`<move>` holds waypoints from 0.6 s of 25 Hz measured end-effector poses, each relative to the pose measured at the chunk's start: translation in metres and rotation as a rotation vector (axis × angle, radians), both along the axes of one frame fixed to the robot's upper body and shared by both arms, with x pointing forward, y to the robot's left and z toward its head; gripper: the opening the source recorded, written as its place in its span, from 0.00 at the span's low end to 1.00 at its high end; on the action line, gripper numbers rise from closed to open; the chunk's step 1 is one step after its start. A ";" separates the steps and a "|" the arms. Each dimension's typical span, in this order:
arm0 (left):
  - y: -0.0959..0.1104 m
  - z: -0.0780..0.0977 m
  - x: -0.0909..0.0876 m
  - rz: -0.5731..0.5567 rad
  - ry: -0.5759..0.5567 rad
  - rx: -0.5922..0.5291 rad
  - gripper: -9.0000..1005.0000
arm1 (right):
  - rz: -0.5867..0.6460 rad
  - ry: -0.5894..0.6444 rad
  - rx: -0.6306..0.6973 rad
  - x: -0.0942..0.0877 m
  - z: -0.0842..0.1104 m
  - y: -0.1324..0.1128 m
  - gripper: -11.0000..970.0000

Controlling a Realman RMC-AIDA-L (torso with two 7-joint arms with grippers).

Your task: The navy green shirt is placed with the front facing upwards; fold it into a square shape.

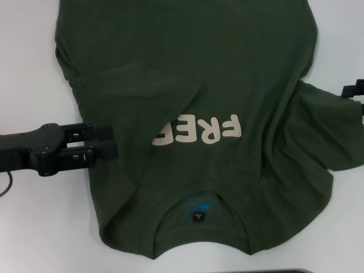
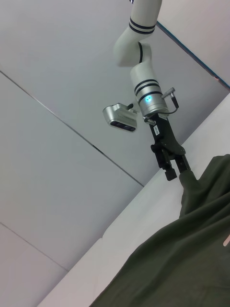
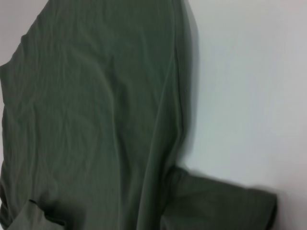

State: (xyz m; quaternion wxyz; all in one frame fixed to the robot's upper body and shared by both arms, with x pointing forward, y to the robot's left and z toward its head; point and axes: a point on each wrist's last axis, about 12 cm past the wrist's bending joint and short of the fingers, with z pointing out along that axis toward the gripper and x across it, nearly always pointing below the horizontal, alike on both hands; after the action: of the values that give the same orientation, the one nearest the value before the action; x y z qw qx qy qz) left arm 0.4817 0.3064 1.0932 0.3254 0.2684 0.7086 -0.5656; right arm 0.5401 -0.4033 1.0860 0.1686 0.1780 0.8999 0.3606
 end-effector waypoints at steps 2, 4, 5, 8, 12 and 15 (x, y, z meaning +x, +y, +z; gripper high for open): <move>0.000 0.000 -0.001 0.002 0.002 0.000 0.69 | 0.005 0.004 -0.005 0.002 -0.002 0.003 0.72; 0.001 -0.001 -0.001 0.004 0.004 0.000 0.69 | 0.008 0.008 -0.007 0.003 -0.003 0.004 0.72; 0.001 -0.001 -0.001 0.006 0.005 -0.001 0.69 | 0.008 0.008 -0.007 0.003 -0.003 0.005 0.72; 0.002 -0.001 -0.002 0.013 0.002 -0.004 0.69 | 0.009 0.008 -0.006 0.004 -0.003 0.006 0.72; 0.002 -0.001 -0.001 0.015 -0.002 -0.004 0.69 | 0.001 0.006 0.005 0.004 -0.002 0.006 0.72; 0.002 0.000 -0.001 0.012 -0.004 -0.004 0.69 | -0.003 0.006 0.011 0.004 -0.002 0.006 0.72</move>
State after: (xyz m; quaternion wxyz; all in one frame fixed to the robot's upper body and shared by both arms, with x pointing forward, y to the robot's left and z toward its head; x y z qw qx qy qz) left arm 0.4811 0.3081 1.0932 0.3309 0.2646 0.7084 -0.5645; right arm 0.5444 -0.3977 1.0844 0.1656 0.1812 0.8981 0.3648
